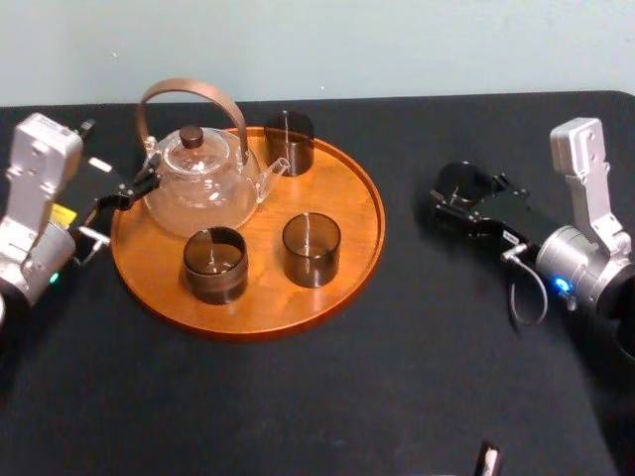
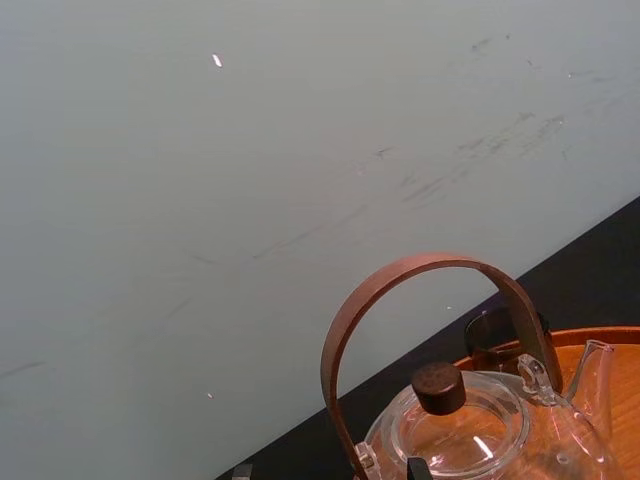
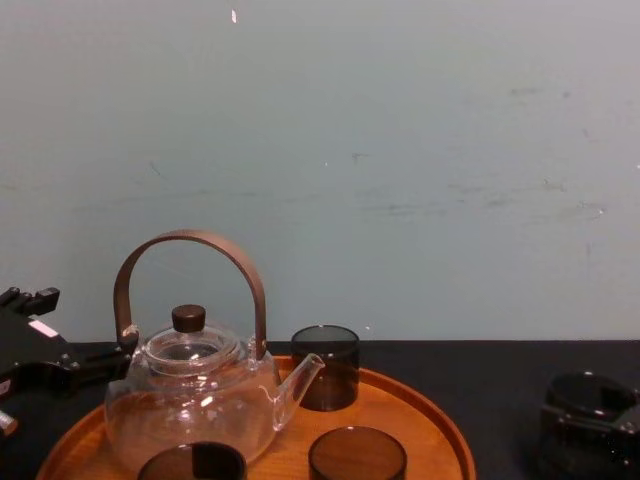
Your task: Pick up the glass from the table and place it on the tray.
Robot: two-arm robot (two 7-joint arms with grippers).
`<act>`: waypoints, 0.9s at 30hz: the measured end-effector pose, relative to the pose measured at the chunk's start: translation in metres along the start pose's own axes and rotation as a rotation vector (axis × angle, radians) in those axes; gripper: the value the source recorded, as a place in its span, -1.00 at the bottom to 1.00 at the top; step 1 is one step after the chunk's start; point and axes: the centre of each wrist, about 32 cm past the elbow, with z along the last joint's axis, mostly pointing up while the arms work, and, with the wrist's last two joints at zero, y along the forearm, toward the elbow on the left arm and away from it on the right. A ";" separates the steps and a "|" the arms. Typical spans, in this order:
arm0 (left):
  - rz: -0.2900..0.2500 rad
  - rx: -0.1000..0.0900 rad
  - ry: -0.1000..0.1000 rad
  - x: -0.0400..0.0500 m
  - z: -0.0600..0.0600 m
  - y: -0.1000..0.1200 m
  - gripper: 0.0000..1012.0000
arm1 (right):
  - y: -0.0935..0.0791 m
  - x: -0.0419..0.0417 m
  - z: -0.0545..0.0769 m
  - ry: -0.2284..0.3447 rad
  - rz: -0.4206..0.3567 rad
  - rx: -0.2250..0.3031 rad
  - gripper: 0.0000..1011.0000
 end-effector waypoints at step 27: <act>0.000 0.000 0.000 0.0000 0.000 0.000 0.98 | 0.014 -0.0258 0.042 -0.057 0.122 0.045 0.79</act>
